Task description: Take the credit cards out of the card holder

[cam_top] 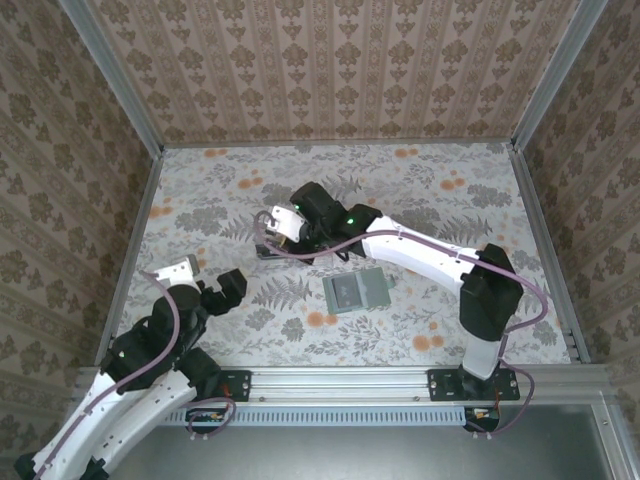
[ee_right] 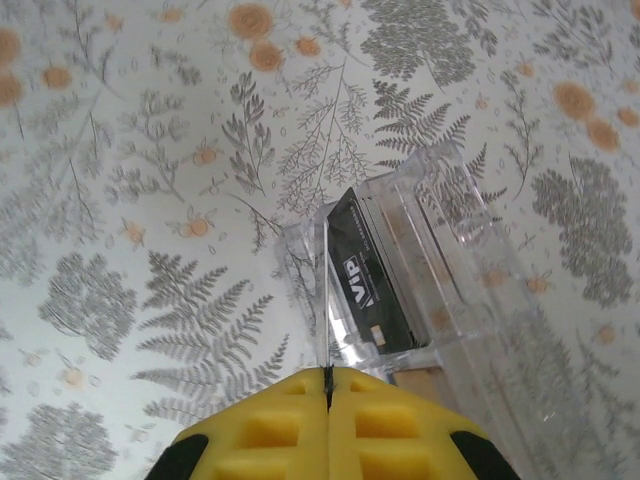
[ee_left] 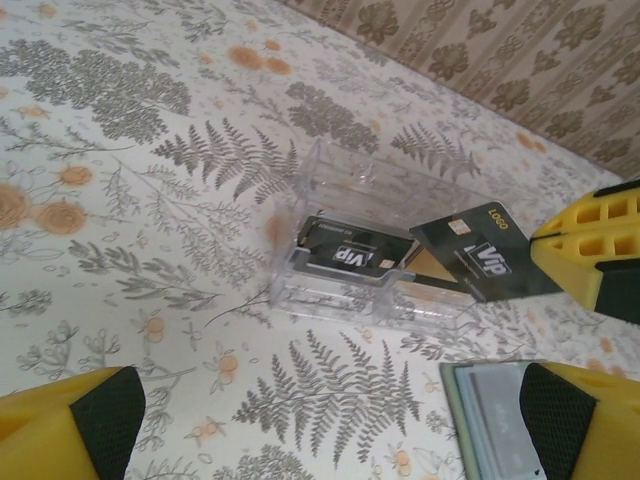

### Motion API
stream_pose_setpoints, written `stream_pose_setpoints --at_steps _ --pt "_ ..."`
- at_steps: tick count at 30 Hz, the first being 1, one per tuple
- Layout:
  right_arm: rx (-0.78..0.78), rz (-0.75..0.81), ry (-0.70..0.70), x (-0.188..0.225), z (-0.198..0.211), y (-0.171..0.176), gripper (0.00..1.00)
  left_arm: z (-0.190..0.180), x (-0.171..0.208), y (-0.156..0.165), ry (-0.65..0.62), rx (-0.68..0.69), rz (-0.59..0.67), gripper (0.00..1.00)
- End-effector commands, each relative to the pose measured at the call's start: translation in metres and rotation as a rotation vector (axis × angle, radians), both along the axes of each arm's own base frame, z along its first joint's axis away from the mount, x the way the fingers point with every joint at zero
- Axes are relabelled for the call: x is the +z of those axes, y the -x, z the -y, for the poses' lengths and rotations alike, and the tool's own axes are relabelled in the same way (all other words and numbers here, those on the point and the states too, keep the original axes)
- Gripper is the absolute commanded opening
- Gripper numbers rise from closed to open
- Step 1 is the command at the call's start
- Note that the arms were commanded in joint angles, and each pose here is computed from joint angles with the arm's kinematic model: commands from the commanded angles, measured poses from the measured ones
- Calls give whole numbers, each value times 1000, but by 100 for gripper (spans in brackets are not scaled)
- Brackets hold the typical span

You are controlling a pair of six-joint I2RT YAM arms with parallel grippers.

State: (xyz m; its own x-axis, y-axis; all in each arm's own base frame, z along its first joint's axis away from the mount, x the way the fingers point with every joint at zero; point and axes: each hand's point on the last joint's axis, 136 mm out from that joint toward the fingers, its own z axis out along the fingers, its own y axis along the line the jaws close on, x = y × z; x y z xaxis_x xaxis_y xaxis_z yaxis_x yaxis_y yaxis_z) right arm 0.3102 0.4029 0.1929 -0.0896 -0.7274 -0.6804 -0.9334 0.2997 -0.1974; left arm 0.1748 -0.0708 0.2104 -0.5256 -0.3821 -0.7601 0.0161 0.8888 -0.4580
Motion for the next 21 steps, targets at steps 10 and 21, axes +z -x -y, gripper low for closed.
stream_pose_setpoints --at_steps 10,21 --pt "259 222 350 -50 -12 -14 0 -26 -3 10 -35 70 -3 100" --pt "273 255 374 -57 -29 -30 0 -27 -9 13 -36 71 -22 100"
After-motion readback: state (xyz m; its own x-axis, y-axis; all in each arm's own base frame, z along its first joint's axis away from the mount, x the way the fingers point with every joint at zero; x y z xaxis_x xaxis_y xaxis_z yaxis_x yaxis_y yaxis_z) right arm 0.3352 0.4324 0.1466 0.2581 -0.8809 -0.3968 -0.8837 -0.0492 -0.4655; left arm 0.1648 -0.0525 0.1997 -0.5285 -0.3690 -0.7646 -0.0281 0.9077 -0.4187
